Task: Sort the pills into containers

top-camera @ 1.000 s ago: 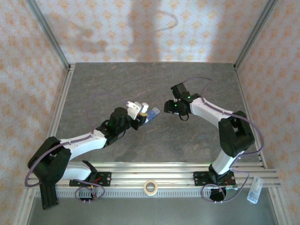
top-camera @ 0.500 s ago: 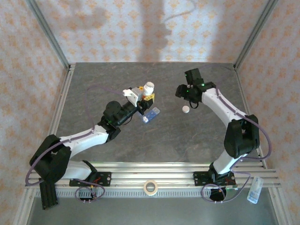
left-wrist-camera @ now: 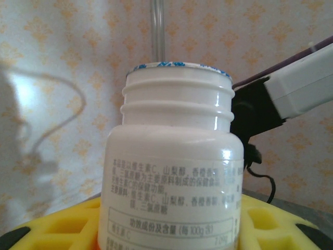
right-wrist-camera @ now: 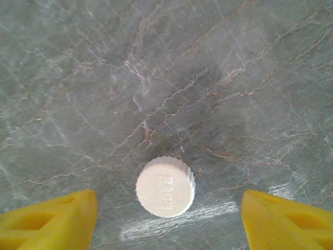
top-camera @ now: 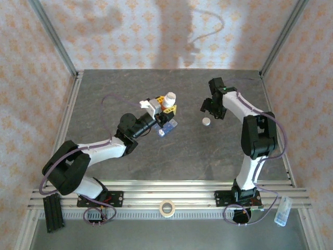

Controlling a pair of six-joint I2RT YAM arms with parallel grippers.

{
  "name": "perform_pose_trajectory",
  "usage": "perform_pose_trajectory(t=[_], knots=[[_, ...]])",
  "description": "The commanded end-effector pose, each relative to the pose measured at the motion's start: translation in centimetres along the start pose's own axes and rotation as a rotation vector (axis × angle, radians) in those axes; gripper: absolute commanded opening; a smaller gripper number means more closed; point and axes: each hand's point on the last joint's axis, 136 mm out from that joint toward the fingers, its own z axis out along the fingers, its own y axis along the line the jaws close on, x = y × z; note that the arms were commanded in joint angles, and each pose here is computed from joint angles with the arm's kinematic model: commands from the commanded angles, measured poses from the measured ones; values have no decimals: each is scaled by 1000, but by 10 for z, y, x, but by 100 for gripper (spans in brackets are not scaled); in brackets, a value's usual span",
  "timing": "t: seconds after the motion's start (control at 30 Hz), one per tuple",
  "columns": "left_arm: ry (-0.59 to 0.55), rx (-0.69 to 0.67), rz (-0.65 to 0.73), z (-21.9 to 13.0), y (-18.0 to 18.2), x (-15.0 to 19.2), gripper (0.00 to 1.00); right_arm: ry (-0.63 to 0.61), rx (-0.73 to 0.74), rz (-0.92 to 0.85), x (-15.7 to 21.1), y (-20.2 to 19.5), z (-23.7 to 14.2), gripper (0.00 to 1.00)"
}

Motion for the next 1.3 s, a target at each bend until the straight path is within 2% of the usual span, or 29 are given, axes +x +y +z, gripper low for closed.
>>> perform_pose_trajectory(t=[0.0, 0.37, 0.57, 1.03, 1.27], knots=[[-68, 35, 14, 1, -4, -16, 0, 36, 22, -35, 8, -2, 6, 73], [-40, 27, -8, 1, -2, -4, 0, 83, 59, -102, 20, 3, 31, 73], [-40, 24, -11, 2, -1, -4, 0, 117, 84, -124, 28, 2, 47, 67], [-23, 29, -21, 2, -2, 4, 0, 100, 109, -140, 24, -1, 47, 53], [-14, 32, -24, 2, -2, 8, 0, 98, 109, -148, 24, -1, 44, 52]])
